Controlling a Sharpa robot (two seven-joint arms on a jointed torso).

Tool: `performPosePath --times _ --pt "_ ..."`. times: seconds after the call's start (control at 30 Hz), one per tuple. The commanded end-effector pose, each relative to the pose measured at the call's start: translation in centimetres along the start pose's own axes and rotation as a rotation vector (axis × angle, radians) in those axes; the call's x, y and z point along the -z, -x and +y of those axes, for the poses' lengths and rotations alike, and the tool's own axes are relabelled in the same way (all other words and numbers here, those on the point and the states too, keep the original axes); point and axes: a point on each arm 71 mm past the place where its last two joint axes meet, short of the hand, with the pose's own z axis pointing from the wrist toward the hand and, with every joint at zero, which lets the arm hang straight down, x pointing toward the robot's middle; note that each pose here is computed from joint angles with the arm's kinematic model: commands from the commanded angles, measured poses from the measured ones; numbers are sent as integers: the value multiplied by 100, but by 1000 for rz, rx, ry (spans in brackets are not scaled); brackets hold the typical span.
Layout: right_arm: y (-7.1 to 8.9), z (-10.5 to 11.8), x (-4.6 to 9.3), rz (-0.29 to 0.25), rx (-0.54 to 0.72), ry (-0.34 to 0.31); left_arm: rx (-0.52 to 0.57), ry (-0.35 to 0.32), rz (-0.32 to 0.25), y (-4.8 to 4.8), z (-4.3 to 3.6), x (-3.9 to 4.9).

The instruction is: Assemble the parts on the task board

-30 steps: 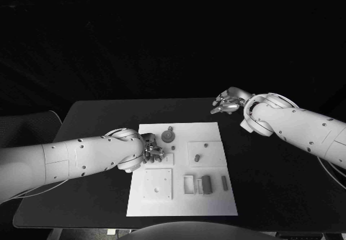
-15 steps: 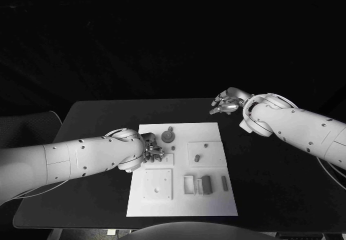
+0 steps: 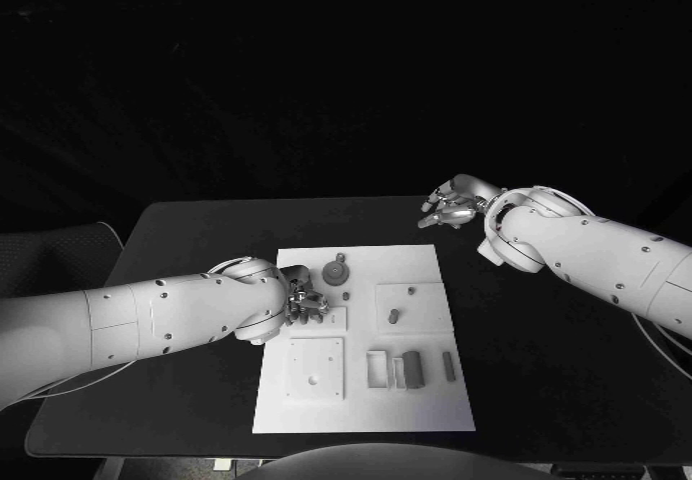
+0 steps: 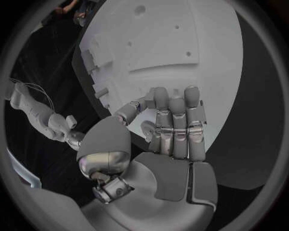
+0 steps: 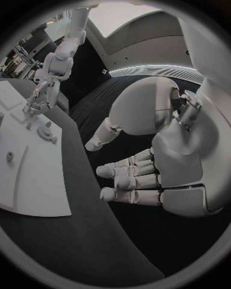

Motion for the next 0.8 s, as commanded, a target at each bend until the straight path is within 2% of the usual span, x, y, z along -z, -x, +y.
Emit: performPosePath --times 0.03,0.8 --pt "-13 17 -2 13 5 11 -1 -3 -10 -4 8 -2" --pt "-11 8 1 16 6 9 -10 -18 -28 -4 -14 7"
